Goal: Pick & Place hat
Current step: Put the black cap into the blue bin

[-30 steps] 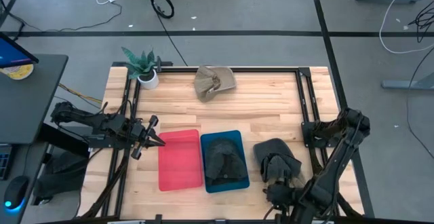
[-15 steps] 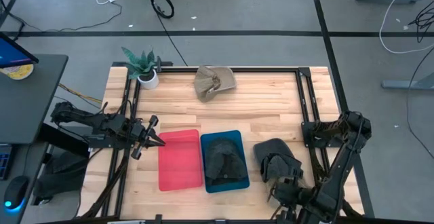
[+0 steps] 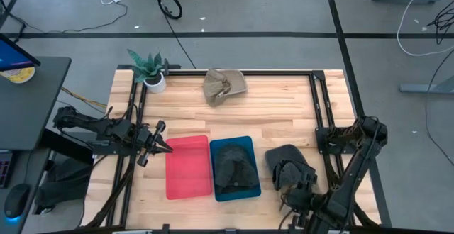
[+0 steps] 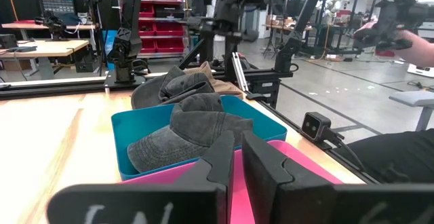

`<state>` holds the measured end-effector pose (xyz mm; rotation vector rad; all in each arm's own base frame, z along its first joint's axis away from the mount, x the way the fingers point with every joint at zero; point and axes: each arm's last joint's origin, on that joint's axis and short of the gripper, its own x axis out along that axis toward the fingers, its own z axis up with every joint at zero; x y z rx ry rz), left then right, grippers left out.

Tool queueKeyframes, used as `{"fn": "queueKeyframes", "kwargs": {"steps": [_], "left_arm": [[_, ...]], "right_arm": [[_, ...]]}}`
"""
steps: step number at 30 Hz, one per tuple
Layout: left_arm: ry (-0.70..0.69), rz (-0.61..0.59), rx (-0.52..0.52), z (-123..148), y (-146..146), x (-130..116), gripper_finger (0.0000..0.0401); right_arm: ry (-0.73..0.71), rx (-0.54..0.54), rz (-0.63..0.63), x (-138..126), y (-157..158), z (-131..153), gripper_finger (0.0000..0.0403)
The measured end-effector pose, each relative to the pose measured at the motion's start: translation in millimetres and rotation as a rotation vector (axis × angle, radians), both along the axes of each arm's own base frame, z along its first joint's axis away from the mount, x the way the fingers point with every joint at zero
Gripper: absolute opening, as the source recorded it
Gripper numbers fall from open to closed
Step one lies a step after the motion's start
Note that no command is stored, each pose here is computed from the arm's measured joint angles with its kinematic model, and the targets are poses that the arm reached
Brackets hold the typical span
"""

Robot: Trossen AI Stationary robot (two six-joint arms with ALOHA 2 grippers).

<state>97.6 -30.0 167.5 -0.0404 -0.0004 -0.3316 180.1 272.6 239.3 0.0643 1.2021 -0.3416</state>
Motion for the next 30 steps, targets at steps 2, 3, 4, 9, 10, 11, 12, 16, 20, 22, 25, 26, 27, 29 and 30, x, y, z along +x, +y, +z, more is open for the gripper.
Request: {"fn": "queueKeyframes", "kwargs": {"steps": [2,3,4,9,10,11,12,16,20,22,25,26,27,29,30], "left_arm": [[0.0,0.0,0.0,0,0,0,0.0034],[0.0,0.0,0.0,0,0,0,0.0034],[0.0,0.0,0.0,0,0,0,0.0034],[0.0,0.0,0.0,0,0,0,0.0034],[0.0,0.0,0.0,0,0,0,0.0034],[0.0,0.0,0.0,0,0,0,0.0034],[0.0,0.0,0.0,0,0,0,0.0034],[0.0,0.0,0.0,0,0,0,0.0034],[0.0,0.0,0.0,0,0,0,0.0034],[0.0,0.0,0.0,0,0,0,0.0034],[0.0,0.0,0.0,0,0,0,0.0034],[0.0,0.0,0.0,0,0,0,0.0034],[0.0,0.0,0.0,0,0,0,0.0034],[0.0,0.0,0.0,0,0,0,0.0034],[0.0,0.0,0.0,0,0,0,0.0034]], "right_arm": [[0.053,-0.021,-0.025,-1,-7,-14,0.0204],[0.071,-0.032,-0.039,-2,-11,-21,0.022],[0.085,-0.045,-0.052,-2,-15,-28,0.0235],[0.115,-0.087,-0.158,-6,-31,-55,0.0298],[0.117,-0.088,-0.168,-7,-33,-60,0.0307],[0.118,-0.09,-0.174,-9,-35,-65,0.0314],[0.117,-0.089,-0.177,-10,-37,-70,0.032],[0.108,-0.077,-0.243,-15,-44,-87,0.0321],[0.101,-0.066,-0.271,-16,-46,-91,0.0271],[0.095,-0.054,-0.271,-16,-45,-91,0.0219],[0.082,-0.027,-0.27,-15,-44,-88,0.0108],[0.077,-0.016,-0.269,-15,-44,-87,0.0064],[0.071,-0.004,-0.262,-15,-43,-85,0.0034],[0.052,0.014,-0.261,-15,-44,-80,0.0025],[0.039,0.024,-0.27,-15,-45,-77,0.0029]]}}
